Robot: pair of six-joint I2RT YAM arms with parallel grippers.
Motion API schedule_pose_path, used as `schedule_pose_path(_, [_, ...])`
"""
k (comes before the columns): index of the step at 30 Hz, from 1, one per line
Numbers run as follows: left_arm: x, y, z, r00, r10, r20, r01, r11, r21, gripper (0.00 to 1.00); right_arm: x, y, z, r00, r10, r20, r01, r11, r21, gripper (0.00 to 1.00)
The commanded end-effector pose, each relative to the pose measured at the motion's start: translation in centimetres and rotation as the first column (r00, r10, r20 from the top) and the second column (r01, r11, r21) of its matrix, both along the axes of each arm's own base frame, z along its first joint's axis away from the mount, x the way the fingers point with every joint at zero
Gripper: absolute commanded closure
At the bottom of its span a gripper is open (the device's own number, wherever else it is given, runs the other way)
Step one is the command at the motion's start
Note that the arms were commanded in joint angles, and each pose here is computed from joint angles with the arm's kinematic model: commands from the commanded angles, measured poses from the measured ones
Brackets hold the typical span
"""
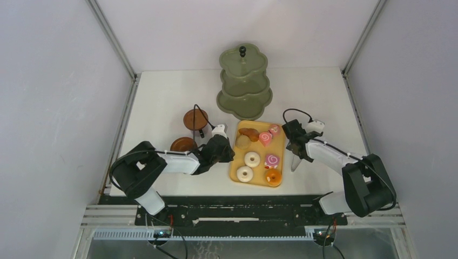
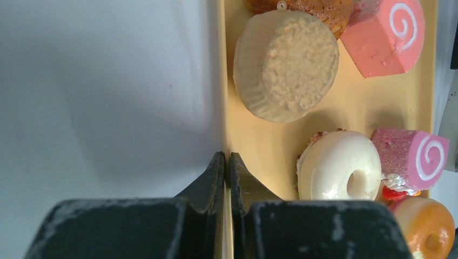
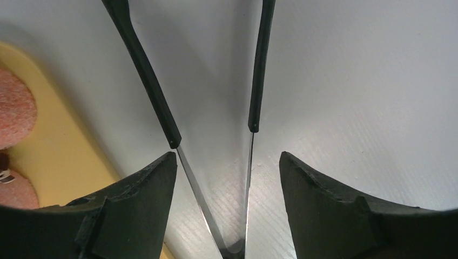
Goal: Serve the afternoon tea
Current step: Pick up the clamp from the center of the board.
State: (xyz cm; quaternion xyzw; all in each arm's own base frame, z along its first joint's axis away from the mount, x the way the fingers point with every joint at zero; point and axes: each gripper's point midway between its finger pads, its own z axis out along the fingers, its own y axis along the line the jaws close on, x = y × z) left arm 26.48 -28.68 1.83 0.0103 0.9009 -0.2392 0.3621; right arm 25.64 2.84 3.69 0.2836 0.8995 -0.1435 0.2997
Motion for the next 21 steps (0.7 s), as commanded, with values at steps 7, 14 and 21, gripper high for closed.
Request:
schedule_pose_path(7, [-1.7,0.8,-1.2,0.998,-0.027,-0.059,0.027,1.000,0.014,0.92,0.6,0.3,-1.3,0.996,0.003,-0.084,-0.003,1.000,0.006,0.24])
schedule_pose_path(14, [-1.5,0.7,-1.0,0.998,-0.023,-0.061,0.024,1.000,0.007,0.92,0.6,0.5,-1.7,0.994,0.008,-0.109,-0.004,0.999,0.034,0.50])
schedule_pose_path(21, [-1.1,0.6,-1.1,0.998,-0.024,-0.065,0.025,1.000,0.013,0.92,0.6,1.3,-0.7,0.997,0.024,-0.067,-0.021,0.999,0.043,0.57])
